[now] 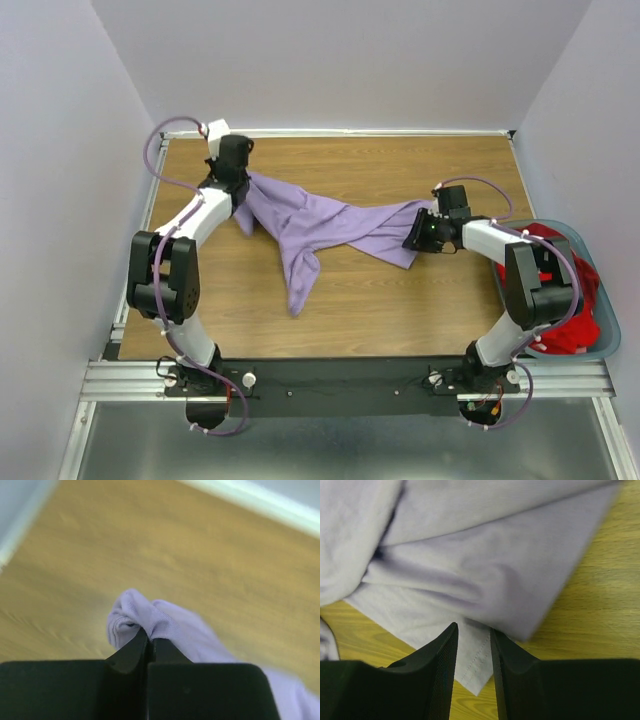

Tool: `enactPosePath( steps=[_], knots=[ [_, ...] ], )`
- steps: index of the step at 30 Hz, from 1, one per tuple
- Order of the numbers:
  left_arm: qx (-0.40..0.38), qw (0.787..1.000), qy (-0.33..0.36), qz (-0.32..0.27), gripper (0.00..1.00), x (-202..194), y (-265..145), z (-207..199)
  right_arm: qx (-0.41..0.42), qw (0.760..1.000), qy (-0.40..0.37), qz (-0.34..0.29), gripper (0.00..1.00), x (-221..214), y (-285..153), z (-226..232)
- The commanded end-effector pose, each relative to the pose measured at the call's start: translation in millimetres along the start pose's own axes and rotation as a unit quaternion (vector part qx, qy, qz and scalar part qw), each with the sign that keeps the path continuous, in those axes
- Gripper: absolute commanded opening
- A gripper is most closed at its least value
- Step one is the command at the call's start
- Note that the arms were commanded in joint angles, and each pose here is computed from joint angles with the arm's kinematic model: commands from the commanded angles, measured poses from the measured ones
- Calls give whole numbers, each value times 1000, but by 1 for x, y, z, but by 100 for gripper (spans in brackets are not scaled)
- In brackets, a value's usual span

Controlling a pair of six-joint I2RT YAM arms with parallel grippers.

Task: Fold and stack the t-shirts
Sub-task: Flatten the tshirt out

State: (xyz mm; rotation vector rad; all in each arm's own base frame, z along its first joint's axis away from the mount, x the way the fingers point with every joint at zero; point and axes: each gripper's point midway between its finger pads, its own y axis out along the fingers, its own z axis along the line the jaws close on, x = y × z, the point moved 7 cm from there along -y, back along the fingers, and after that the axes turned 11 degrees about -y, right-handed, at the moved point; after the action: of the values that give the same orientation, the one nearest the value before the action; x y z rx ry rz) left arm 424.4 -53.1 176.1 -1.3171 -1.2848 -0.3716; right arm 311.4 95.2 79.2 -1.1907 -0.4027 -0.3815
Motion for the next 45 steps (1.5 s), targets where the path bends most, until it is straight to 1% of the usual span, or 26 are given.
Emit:
enactPosePath(
  steps=[1, 5, 6, 8, 9, 12, 14, 15, 17, 18, 19, 21, 24, 26, 28, 29, 30, 31, 32, 33, 34, 35, 37, 38, 41, 45],
  knots=[
    [68, 988, 48, -130, 1, 89, -10, -7, -40, 998, 28, 49, 40, -29, 7, -19],
    [103, 975, 87, -177, 1, 119, -15, -7, -58, 997, 30, 42, 40, -29, 4, -23],
    [103, 972, 86, -194, 3, 126, -16, -10, -61, 997, 33, 35, 40, -27, 1, -24],
    [116, 967, 115, -195, 8, 128, -10, -10, -63, 997, 39, 32, 40, -26, -1, -25],
    [114, 966, 117, -200, 20, 135, -11, -14, -61, 997, 40, 29, 40, -25, -2, -25],
    [100, 967, 128, -196, 49, 134, -1, -24, -52, 998, 40, 24, 40, -21, -5, -22],
    [84, 969, 124, -199, 63, 141, -5, -37, -40, 999, 33, 18, 40, -17, -10, -17],
    [73, 970, 120, -199, 76, 143, -9, -43, -33, 999, 24, 15, 40, -15, -13, -16],
    [38, 973, 110, -198, 87, 145, -25, -57, -11, 1000, 12, 7, 40, -9, -21, -9],
    [22, 974, 112, -196, 91, 145, -31, -60, 0, 1000, -1, -2, 40, -4, -24, -5],
    [2, 977, 89, -192, 94, 143, -39, -62, 17, 1000, -10, -3, 40, -2, -27, 1],
    [-22, 981, 81, -173, 95, 135, -45, -62, 38, 998, -48, -23, 40, 8, -35, 17],
    [-20, 987, 71, -143, 95, 118, -49, -51, 71, 992, -97, -39, 41, 16, -43, 43],
    [-19, 991, 79, -102, 95, 95, -48, -40, 101, 984, -141, -46, 41, 21, -45, 75],
    [-52, 993, 59, -83, 95, 86, -62, -35, 125, 973, -187, -46, 41, 17, -41, 107],
    [-54, 995, 65, -57, 95, 64, -60, -25, 128, 969, -202, -51, 42, 22, -37, 120],
    [-78, 994, 43, -55, 95, 64, -74, -23, 133, 967, -213, -50, 42, 22, -33, 129],
    [-84, 995, 39, -41, 95, 50, -84, -9, 149, 959, -235, -50, 43, 22, -26, 148],
    [-88, 995, 42, -18, 95, 32, -80, -4, 155, 956, -243, -47, 43, 21, -20, 156],
    [-116, 993, 31, -16, 95, 32, -95, -1, 161, 953, -252, -44, 44, 19, -15, 164],
    [-113, 993, 28, 8, 95, 9, -96, 12, 173, 948, -264, -48, 44, 19, -12, 178],
    [-133, 991, 20, 4, 95, 10, -109, 17, 181, 944, -273, -44, 47, 20, -1, 187],
    [-122, 992, 24, 21, 95, -12, -115, 36, 195, 936, -290, -39, 49, 17, 7, 207],
    [-120, 992, 23, 21, 95, -15, -119, 42, 200, 934, -295, -37, 51, 17, 12, 213],
    [-115, 993, 12, -8, 95, -17, -137, 62, 223, 923, -313, -26, 51, 13, 31, 239],
    [-92, 995, 5, -39, 95, -18, -143, 79, 240, 915, -324, -9, 51, 5, 57, 260]
  ],
)
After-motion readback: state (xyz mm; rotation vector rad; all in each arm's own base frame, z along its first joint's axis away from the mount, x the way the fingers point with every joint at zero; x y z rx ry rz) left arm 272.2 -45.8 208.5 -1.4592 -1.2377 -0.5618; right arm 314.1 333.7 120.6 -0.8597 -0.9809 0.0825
